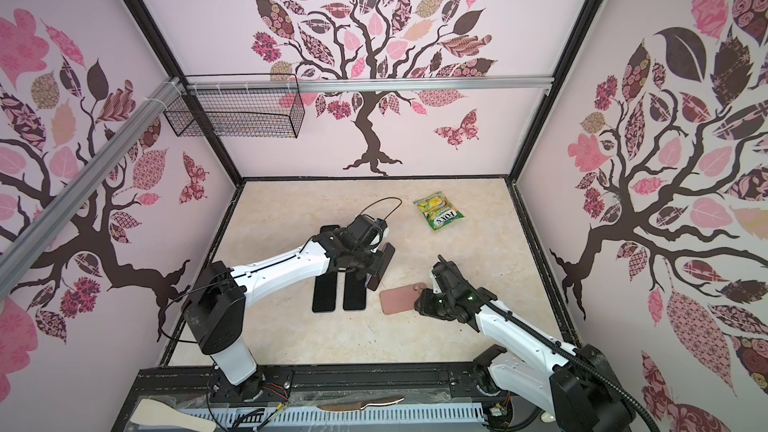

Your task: Take the phone out of the phone case

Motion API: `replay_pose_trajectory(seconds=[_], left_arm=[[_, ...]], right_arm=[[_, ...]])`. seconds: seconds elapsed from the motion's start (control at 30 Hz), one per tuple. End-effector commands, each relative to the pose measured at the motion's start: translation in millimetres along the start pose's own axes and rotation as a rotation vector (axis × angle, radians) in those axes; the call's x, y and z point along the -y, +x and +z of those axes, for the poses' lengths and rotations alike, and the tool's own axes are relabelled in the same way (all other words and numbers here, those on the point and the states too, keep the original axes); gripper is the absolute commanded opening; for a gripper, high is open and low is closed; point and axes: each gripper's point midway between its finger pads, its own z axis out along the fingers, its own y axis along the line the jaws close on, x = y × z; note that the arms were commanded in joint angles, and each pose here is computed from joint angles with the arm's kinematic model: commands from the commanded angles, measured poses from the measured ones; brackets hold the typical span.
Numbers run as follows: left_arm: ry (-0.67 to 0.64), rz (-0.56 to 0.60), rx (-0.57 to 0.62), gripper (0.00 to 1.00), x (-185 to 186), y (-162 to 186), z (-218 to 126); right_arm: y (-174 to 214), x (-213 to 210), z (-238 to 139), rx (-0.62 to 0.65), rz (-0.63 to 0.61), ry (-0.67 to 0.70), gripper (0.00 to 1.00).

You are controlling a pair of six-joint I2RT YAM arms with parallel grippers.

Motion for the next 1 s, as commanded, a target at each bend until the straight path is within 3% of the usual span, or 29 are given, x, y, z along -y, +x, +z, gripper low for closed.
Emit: replay_pose_trajectory(seconds=[0.0,0.23,0.97], left_arm=[[-0.005,-0.025,-0.003,0.00,0,-8,-5],[-0.014,-0.067,-0.063,0.00,-4,2,4],[0.097,-0.145,-0.134,0.00,12,23,24]], right_arm=[[-3,-2,3,0.003,0.046,-0.006,0.36],[-3,-2,7,0.000,0.073,-0.012,0.37],[-9,10,26,0.047,0.192,-0.024,0.56]])
